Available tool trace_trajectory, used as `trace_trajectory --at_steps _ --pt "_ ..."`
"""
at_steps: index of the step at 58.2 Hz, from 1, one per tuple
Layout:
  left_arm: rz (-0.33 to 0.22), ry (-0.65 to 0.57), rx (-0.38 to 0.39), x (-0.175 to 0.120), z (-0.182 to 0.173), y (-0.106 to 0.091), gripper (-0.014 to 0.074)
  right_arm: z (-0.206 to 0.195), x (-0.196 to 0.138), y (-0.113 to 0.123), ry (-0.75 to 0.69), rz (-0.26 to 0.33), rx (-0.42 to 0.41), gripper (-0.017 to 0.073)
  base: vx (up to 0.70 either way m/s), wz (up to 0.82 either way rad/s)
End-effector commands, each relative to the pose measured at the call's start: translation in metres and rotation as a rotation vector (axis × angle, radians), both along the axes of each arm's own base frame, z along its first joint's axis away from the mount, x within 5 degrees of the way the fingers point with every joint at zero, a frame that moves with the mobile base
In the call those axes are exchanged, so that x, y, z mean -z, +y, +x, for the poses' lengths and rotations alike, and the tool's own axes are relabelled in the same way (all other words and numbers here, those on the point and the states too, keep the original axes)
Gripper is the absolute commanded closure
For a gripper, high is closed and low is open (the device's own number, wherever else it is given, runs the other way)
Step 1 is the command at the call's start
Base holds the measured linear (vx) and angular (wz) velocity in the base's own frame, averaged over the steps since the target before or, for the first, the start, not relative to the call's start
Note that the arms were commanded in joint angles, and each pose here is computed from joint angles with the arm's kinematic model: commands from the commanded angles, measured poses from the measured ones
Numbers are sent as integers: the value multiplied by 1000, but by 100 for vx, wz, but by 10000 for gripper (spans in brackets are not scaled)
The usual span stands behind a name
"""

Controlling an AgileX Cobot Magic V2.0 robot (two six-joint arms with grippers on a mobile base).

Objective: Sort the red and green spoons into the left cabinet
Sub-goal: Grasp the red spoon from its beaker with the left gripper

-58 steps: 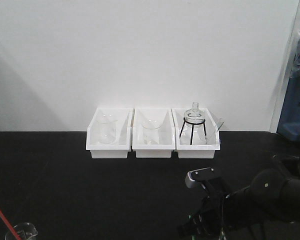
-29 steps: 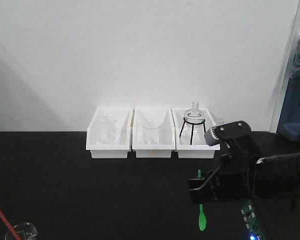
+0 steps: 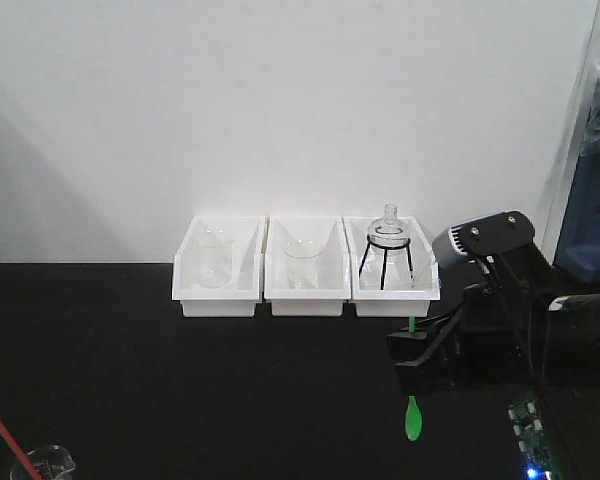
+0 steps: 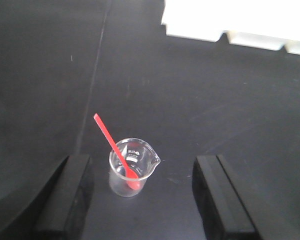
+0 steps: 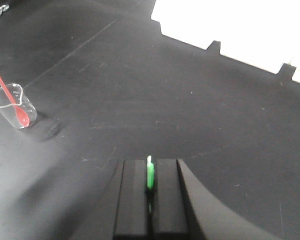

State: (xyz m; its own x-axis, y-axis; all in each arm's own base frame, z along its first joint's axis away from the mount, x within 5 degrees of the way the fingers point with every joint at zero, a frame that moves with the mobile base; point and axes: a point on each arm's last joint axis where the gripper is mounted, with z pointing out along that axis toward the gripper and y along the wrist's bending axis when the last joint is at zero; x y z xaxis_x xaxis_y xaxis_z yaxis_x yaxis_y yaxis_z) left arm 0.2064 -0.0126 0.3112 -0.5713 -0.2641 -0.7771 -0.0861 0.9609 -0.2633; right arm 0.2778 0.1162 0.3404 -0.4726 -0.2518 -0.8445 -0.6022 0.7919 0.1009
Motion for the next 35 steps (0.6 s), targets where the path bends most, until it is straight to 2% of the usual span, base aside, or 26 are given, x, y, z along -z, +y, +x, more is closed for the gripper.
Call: trace_trajectory --at_steps 1,14,27,35 --pt "-64 -88 -47 -10 24 -1 48 -3 -23 -4 -99 25 27 563 0 0" --pt "-104 -40 -93 15 64 0 71 -3 -21 -5 -98 -7 25 563 0 0" --pt "-95 66 -109 47 82 2 71 -3 -21 -5 -89 -2 26 563 0 0" --pt "-92 69 -113 55 89 2 71 -3 -20 -5 -79 4 33 563 0 0"
